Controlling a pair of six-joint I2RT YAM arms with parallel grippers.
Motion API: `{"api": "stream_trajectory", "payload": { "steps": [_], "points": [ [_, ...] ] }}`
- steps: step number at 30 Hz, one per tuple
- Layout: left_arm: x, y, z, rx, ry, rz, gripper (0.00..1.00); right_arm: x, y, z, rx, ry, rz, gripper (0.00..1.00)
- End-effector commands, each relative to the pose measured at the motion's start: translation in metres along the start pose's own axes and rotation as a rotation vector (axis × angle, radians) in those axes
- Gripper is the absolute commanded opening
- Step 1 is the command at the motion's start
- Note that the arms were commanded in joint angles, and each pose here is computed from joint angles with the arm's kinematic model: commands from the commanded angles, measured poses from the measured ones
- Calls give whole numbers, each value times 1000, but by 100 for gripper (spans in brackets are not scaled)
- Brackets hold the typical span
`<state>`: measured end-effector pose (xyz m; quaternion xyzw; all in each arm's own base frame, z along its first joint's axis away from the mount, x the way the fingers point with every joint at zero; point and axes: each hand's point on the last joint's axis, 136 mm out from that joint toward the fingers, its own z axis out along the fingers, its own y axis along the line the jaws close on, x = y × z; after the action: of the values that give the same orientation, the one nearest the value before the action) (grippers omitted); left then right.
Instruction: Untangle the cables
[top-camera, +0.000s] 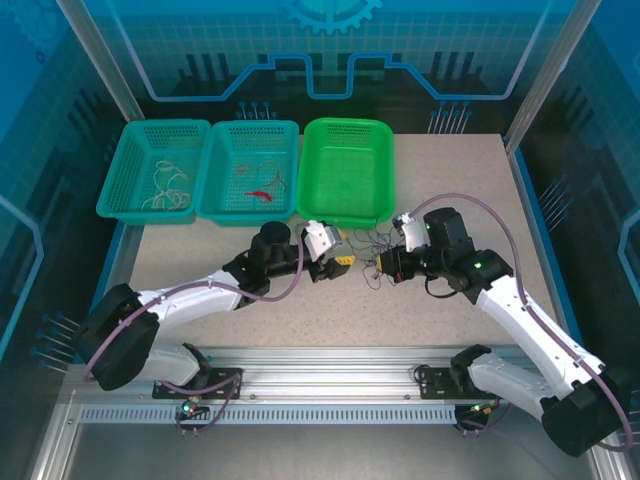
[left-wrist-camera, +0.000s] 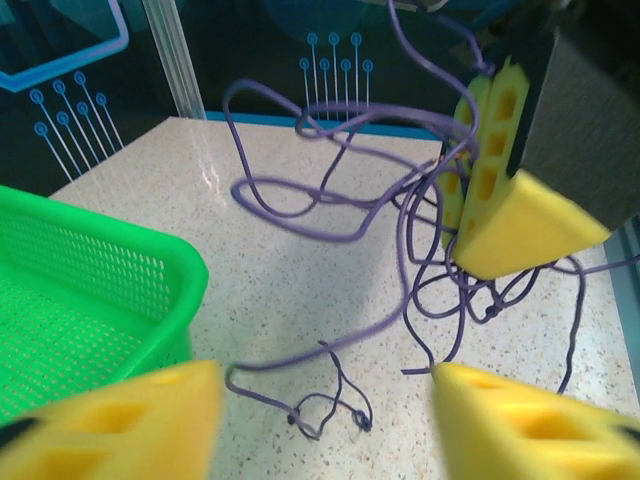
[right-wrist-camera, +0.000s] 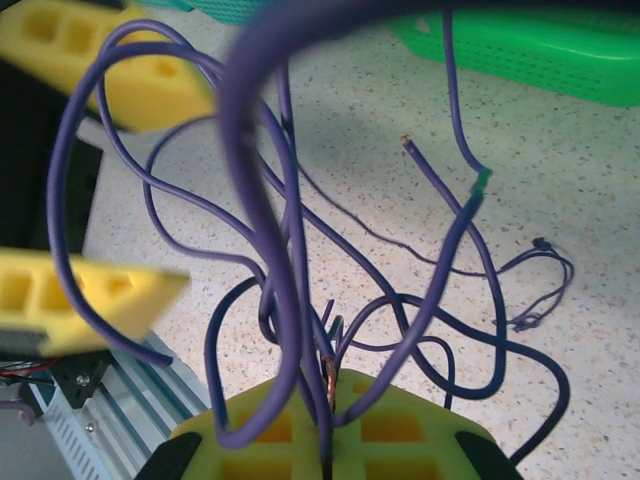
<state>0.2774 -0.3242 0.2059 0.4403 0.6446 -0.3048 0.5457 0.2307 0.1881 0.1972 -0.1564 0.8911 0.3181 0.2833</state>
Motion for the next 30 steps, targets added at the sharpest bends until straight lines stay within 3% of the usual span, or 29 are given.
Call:
{"api": "stream_trajectory", "payload": {
  "steps": [1,5,7,8,12,16,21,26,30],
  "points": [
    [-5,7,10,-12,-24,30,98,-11,15,-7,-60,-31,-17,4],
    [-10,20,22,-50,-38,36,98,-12,22,-8,-100,-29,-19,4],
    [-16,22,28,-45,-52,36,87,-12,24,-8,-104,-31,-16,4],
    [-20,22,29,-43,-64,35,76,-12,21,-8,-93,-34,-11,4],
    [-37,22,21,-52,-127,28,0,-5,-10,-6,72,-36,45,4],
    [-55,17,-9,-81,-207,12,0,14,-82,-17,431,-50,216,9],
    [-87,14,-52,-110,-334,-72,0,69,-163,-41,742,-48,565,21],
    [-111,14,-76,-120,-380,-141,0,105,-188,-30,700,-42,749,17],
    [-129,22,-85,-159,-376,-170,0,105,-187,-24,658,-34,739,5]
  ]
}}
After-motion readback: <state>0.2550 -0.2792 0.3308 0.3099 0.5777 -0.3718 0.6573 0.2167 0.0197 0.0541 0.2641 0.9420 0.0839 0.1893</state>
